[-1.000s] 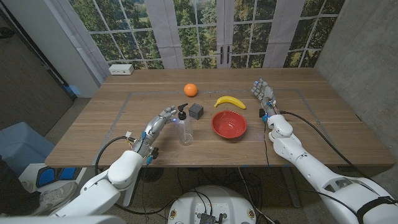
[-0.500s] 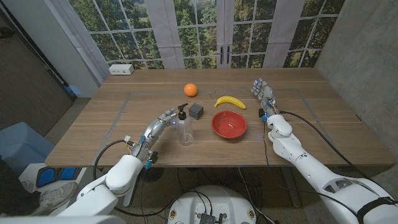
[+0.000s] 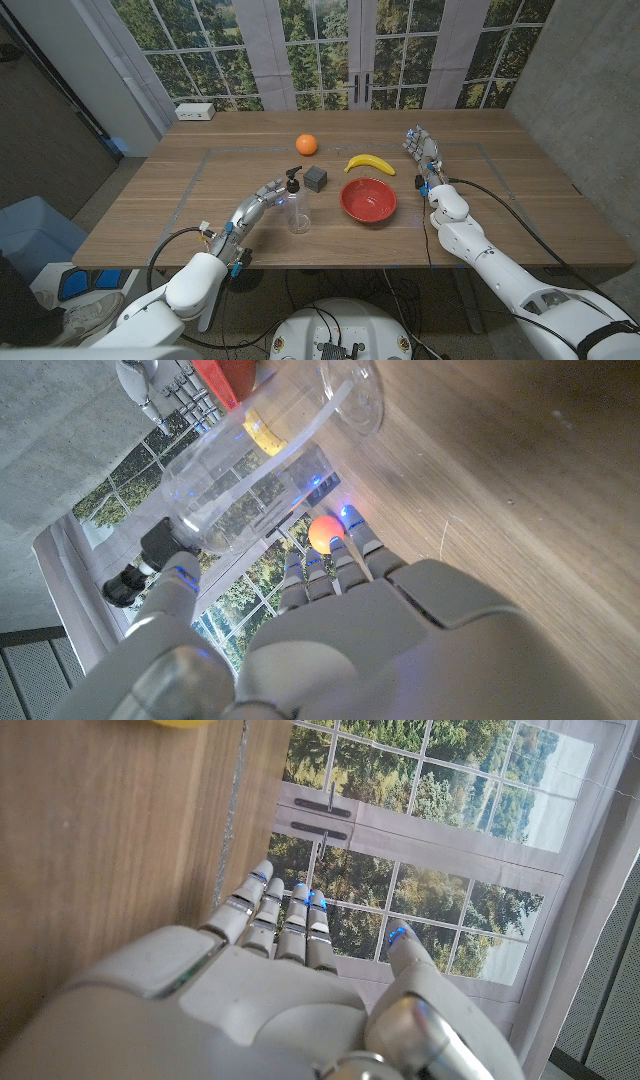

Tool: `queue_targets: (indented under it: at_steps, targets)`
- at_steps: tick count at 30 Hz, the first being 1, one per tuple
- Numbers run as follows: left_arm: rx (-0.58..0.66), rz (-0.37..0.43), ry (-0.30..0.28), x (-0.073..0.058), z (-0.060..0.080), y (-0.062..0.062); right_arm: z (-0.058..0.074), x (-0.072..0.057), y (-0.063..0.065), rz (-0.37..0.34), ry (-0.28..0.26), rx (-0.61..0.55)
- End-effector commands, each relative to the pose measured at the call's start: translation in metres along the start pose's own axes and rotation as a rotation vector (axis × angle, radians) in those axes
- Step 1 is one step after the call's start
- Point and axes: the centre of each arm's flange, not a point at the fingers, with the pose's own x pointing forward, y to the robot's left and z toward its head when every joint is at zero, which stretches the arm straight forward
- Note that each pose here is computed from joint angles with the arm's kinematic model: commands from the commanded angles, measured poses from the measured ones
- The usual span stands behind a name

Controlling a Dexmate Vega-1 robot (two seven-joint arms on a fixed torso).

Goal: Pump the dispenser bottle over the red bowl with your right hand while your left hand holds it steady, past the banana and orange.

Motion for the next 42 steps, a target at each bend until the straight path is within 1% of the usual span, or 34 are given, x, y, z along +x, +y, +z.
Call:
queue_targets:
  at_steps: [1, 3, 4, 6, 8, 15, 17, 23, 24, 26, 27, 29, 30, 32, 34, 36, 38, 40, 41, 42]
  targets:
    - [0.100, -0.053, 0.009, 0.001, 0.007, 0.004, 0.003, -0.012, -0.002, -0.013, -0.010, -0.005]
    - [0.163, -0.044, 0.016, 0.002, 0.011, 0.005, 0.003, -0.014, -0.003, -0.016, -0.015, -0.001]
    - [0.169, -0.049, 0.011, 0.002, 0.012, 0.006, 0.003, -0.015, -0.003, -0.018, -0.016, -0.001]
    - [0.214, -0.045, 0.018, 0.004, 0.015, 0.005, 0.004, -0.017, -0.005, -0.024, -0.017, 0.000]
    - [0.249, -0.057, 0.028, 0.006, 0.019, 0.005, 0.004, -0.019, -0.005, -0.028, -0.019, -0.001]
    - [0.341, -0.039, 0.032, 0.015, 0.027, 0.007, 0.005, -0.024, -0.009, -0.040, -0.020, -0.006]
    - [0.346, -0.047, 0.027, 0.019, 0.028, 0.007, 0.005, -0.025, -0.010, -0.040, -0.021, -0.008]
    - [0.331, -0.114, 0.021, 0.036, 0.029, 0.007, 0.006, -0.026, -0.010, -0.041, -0.026, -0.022]
    - [0.333, -0.117, 0.012, 0.038, 0.029, 0.006, 0.006, -0.026, -0.010, -0.051, -0.026, -0.012]
    - [0.307, -0.162, 0.020, 0.044, 0.029, 0.006, 0.006, -0.027, -0.011, -0.058, -0.026, -0.016]
    - [0.309, -0.171, 0.019, 0.046, 0.029, 0.006, 0.006, -0.027, -0.011, -0.058, -0.023, -0.018]
    - [0.304, -0.195, 0.036, 0.051, 0.029, 0.005, 0.006, -0.027, -0.011, -0.064, -0.024, -0.023]
    - [0.297, -0.207, 0.030, 0.053, 0.029, 0.005, 0.006, -0.027, -0.011, -0.059, -0.023, -0.032]
    - [0.273, -0.216, 0.032, 0.055, 0.029, 0.005, 0.006, -0.026, -0.011, -0.058, -0.027, -0.022]
    - [0.269, -0.209, 0.037, 0.057, 0.029, 0.006, 0.007, -0.027, -0.011, -0.067, -0.026, -0.031]
    - [0.240, -0.229, 0.041, 0.060, 0.027, 0.006, 0.007, -0.027, -0.011, -0.064, -0.022, -0.038]
    - [0.224, -0.221, 0.046, 0.061, 0.025, 0.005, 0.007, -0.027, -0.011, -0.068, -0.026, -0.034]
    - [0.204, -0.232, 0.042, 0.063, 0.024, 0.006, 0.007, -0.027, -0.012, -0.067, -0.025, -0.035]
    - [0.171, -0.207, 0.043, 0.063, 0.022, 0.005, 0.008, -0.027, -0.012, -0.066, -0.021, -0.042]
    - [0.177, -0.203, 0.043, 0.062, 0.022, 0.005, 0.008, -0.028, -0.013, -0.071, -0.024, -0.037]
